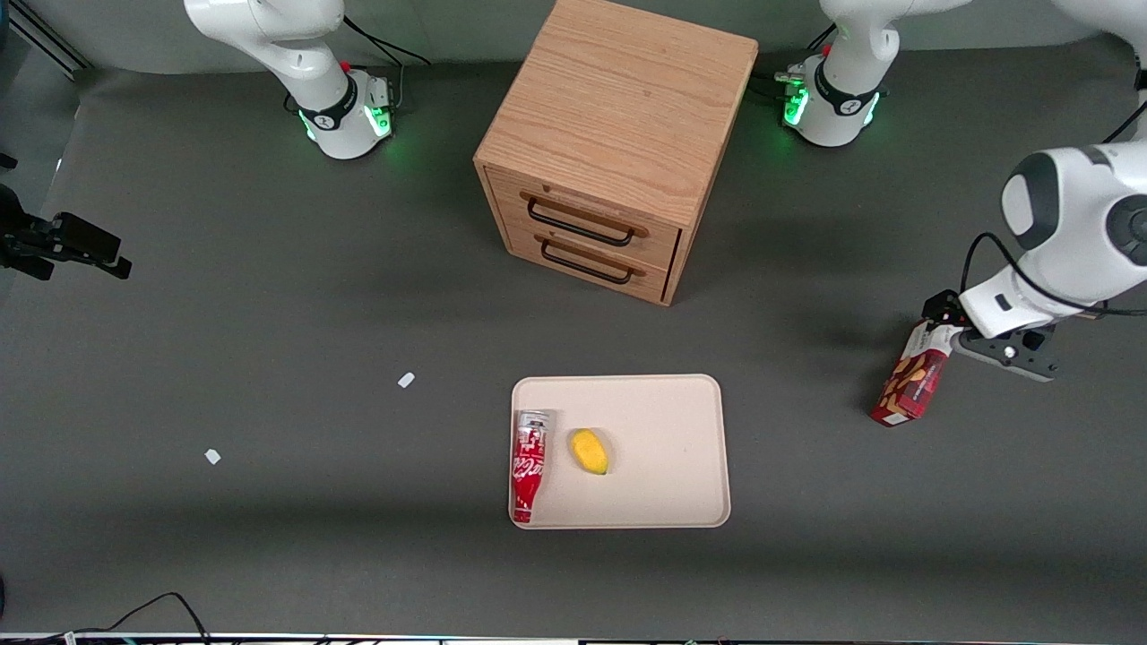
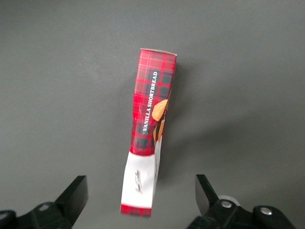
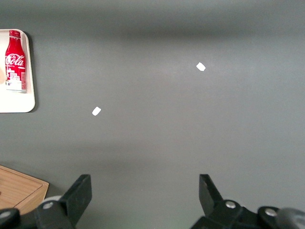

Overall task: Place red cookie box on tray
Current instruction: 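Close the left gripper on the end of the cookie box, then lift the cookie box and carry it over the cream tray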

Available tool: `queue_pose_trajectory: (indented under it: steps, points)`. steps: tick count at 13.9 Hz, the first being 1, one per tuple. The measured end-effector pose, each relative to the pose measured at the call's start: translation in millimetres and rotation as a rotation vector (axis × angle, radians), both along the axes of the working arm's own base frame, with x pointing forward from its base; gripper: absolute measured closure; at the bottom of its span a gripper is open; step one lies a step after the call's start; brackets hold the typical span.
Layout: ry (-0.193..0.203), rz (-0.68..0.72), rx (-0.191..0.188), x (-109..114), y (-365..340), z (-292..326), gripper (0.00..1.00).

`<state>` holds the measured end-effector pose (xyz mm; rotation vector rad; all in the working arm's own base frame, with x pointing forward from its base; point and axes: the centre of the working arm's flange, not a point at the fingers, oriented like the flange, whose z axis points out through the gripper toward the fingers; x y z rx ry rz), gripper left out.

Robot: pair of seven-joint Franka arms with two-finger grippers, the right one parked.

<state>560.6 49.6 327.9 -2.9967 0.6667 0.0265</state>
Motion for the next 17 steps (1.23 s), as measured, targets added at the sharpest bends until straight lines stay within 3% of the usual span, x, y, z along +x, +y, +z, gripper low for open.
queue_pose_trajectory:
  steps: [5,8,10,11,13,17]
  points:
    - [-0.042,-0.083,0.019,9.3,-4.2,-65.6,0.0]
    - [-0.042,-0.086,0.023,8.6,0.9,-90.9,0.0]
    - [-0.033,-0.085,0.023,7.6,2.5,-98.6,0.08]
    - [-0.031,-0.085,0.023,7.4,2.6,-99.8,0.14]
    - [-0.03,-0.085,0.023,7.3,2.4,-99.9,0.41]
    - [-0.016,-0.045,-0.002,6.6,3.3,-99.1,0.83]
